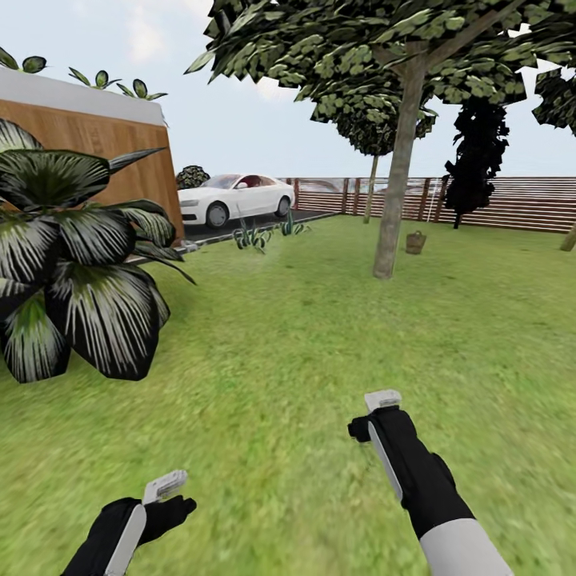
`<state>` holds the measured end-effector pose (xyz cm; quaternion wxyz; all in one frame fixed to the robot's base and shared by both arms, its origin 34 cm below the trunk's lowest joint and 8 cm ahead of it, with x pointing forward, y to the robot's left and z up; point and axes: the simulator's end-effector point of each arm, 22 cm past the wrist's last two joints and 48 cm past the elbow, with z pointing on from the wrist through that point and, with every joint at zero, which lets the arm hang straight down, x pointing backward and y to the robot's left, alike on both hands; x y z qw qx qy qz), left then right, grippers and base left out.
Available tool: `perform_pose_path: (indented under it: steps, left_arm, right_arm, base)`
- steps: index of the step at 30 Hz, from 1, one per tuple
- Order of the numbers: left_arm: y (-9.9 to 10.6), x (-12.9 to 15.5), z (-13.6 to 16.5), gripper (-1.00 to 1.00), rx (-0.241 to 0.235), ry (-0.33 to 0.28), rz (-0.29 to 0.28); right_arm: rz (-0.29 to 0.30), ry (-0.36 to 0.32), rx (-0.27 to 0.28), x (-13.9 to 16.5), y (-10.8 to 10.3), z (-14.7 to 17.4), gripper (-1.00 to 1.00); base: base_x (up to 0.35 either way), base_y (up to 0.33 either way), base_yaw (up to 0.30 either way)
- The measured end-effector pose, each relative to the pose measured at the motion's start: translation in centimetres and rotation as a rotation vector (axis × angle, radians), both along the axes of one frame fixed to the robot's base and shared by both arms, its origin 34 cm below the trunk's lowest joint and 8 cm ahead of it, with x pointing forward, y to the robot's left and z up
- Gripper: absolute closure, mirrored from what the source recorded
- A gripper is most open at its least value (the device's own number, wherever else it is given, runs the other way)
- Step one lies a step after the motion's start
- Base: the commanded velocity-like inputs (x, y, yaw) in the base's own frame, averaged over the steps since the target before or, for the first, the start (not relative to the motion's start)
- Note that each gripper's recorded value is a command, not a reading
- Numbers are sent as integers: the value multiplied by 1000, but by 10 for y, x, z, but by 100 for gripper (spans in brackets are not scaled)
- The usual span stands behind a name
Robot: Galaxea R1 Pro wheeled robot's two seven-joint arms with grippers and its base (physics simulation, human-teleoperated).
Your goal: Take the three Easter eggs out of the wicker basket on the lawn in the garden, then place them on the lawn next to a single tree (choose any tree) so that all three eggs are next to the same tree and none are left in the basket.
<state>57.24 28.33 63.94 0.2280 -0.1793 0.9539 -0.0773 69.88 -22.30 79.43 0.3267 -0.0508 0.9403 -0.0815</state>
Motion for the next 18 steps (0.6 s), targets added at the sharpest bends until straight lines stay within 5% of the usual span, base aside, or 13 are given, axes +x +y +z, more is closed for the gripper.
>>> perform_pose_path:
  steps: [7, 18]
  left_arm:
    - [-2, 8, 9, -100, 4, -27, -4]
    - [-19, 0, 0, -100, 31, 3, -77]
  right_arm:
    - [-35, 77, -56, -13, -42, -32, -100]
    - [-122, 82, -25, -16, -75, -32, -100]
  base:
    - [333, -152, -25]
    - [295, -214, -268]
